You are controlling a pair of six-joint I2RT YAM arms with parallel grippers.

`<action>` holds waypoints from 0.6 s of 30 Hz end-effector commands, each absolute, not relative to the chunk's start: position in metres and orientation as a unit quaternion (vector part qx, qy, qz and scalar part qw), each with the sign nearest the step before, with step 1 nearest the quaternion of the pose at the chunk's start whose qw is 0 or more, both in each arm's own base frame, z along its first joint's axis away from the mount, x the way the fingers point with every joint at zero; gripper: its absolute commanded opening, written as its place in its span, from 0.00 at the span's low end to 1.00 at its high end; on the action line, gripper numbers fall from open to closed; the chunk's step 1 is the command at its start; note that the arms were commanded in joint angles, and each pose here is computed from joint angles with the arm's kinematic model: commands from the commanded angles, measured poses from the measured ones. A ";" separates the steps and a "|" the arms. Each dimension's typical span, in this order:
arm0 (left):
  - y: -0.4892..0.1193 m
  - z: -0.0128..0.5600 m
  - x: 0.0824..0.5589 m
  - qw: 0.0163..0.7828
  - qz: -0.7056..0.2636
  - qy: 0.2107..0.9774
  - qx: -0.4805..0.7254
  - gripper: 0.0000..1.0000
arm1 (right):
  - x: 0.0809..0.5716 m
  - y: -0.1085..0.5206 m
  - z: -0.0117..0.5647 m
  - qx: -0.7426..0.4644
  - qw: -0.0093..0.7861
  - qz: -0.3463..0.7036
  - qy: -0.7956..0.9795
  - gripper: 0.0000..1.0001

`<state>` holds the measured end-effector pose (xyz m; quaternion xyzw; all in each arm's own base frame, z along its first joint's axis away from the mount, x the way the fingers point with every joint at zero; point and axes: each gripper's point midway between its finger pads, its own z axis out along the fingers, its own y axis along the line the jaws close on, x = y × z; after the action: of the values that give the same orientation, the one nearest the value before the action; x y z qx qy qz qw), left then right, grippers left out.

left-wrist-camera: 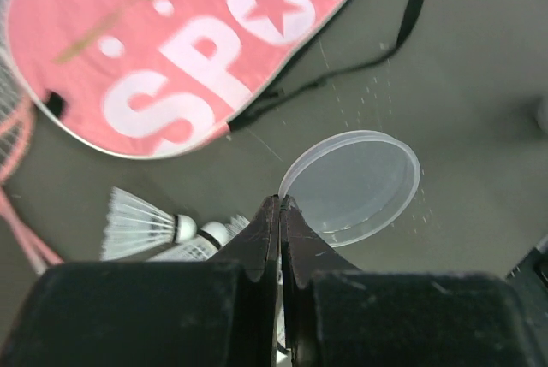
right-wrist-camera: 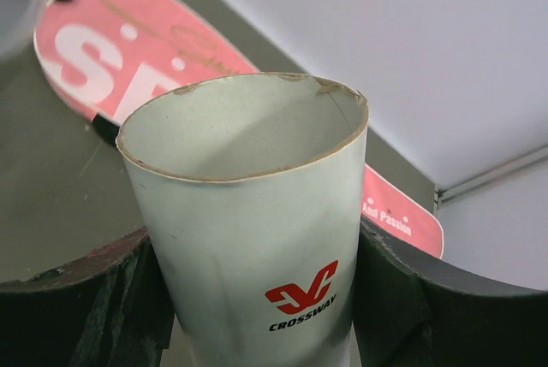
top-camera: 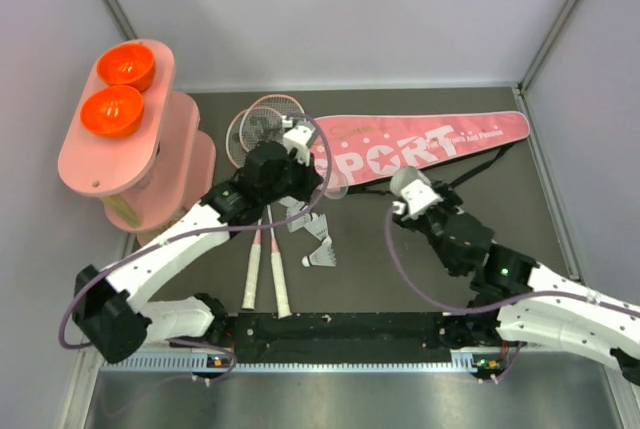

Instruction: Pack up the badminton gear

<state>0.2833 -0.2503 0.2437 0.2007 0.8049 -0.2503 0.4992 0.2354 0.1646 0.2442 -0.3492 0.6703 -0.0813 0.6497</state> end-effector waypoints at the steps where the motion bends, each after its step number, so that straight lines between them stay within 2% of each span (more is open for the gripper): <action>1: -0.288 0.222 0.271 0.414 -0.312 0.827 0.217 0.00 | 0.223 0.137 0.309 -0.263 0.718 -0.033 0.644 0.48; 7: -0.338 0.157 0.246 0.283 -0.330 0.876 0.208 0.00 | 0.209 0.127 0.322 -0.255 0.738 0.006 0.624 0.46; 13: -0.380 0.109 0.230 0.233 -0.292 0.909 0.185 0.00 | 0.204 0.134 0.320 -0.262 0.737 0.036 0.621 0.45; 18: -0.408 0.090 0.219 0.209 -0.275 0.920 0.185 0.00 | 0.202 0.135 0.316 -0.269 0.735 0.042 0.622 0.46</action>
<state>0.2150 -0.3832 0.0814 0.2155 0.9164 -0.2702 0.2017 0.2072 0.1355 0.3030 -0.2859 0.6259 0.0116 0.7255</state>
